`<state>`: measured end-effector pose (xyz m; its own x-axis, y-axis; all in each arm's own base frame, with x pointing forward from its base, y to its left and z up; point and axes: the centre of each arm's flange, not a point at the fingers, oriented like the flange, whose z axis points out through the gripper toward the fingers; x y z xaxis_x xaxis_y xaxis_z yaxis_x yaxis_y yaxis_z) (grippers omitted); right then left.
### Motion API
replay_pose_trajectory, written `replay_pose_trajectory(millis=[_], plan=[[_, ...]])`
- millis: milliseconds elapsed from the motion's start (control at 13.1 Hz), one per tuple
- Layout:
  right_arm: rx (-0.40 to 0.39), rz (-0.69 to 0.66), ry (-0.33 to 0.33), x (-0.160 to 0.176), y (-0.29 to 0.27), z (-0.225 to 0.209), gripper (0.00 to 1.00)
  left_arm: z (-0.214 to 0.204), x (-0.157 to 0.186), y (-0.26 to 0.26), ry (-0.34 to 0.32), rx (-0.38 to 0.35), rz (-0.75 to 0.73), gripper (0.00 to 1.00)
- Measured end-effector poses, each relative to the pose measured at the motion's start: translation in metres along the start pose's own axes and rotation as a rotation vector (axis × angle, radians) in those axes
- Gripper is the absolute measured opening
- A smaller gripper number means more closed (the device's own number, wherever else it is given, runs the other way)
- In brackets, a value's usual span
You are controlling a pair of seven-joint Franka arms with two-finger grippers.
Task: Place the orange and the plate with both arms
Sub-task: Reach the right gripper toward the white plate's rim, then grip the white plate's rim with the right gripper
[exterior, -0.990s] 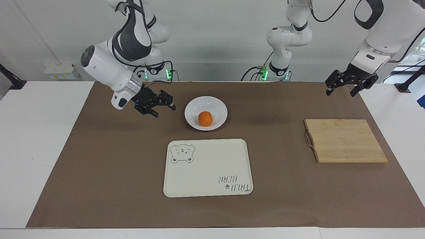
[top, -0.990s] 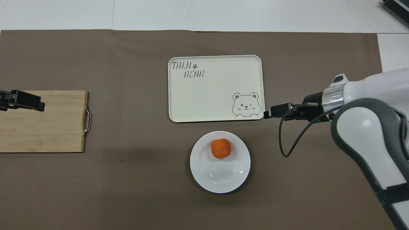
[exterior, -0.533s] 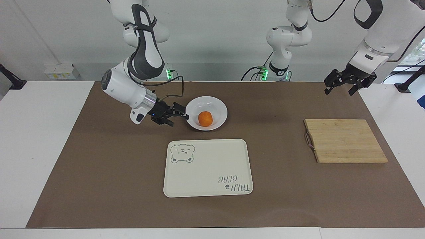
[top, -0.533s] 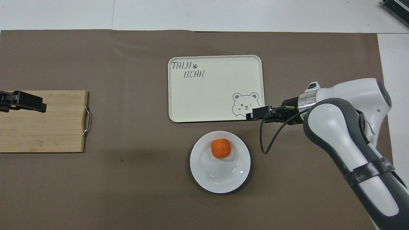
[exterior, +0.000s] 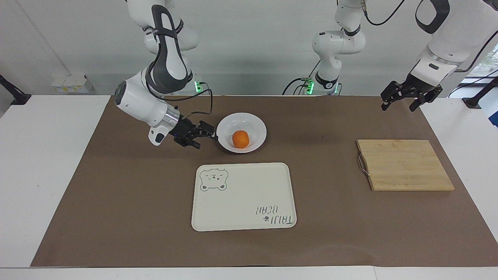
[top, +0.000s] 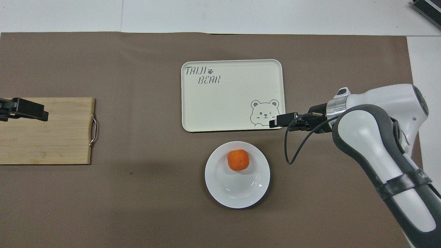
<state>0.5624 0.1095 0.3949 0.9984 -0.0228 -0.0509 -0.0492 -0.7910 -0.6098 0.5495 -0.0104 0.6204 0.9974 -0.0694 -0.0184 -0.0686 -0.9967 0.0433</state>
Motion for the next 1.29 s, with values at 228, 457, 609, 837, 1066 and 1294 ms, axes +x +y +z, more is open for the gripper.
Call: replay_pose_trajectory(millis=[228,457,609,837,1066,1294], plan=[[0.0,0.0,0.0,0.0,0.0,0.0,1.0,0.0,0.0,0.0,0.0,0.0,0.0,1.0],[0.0,0.0,0.0,0.0,0.0,0.0,1.0,0.0,0.0,0.0,0.0,0.0,0.0,1.0],[0.0,0.0,0.0,0.0,0.0,0.0,1.0,0.0,0.0,0.0,0.0,0.0,0.0,1.0],[0.017,0.011,-0.001,-0.001,0.001,0.002,1.0,0.0,0.0,0.0,0.0,0.0,0.0,1.0],[0.082,-0.003,-0.023,-0.003,0.015,0.027,1.0,0.0,0.0,0.0,0.0,0.0,0.0,1.0],[0.17,-0.027,-0.055,-0.012,0.05,0.074,1.0,0.0,0.0,0.0,0.0,0.0,-0.001,1.0]])
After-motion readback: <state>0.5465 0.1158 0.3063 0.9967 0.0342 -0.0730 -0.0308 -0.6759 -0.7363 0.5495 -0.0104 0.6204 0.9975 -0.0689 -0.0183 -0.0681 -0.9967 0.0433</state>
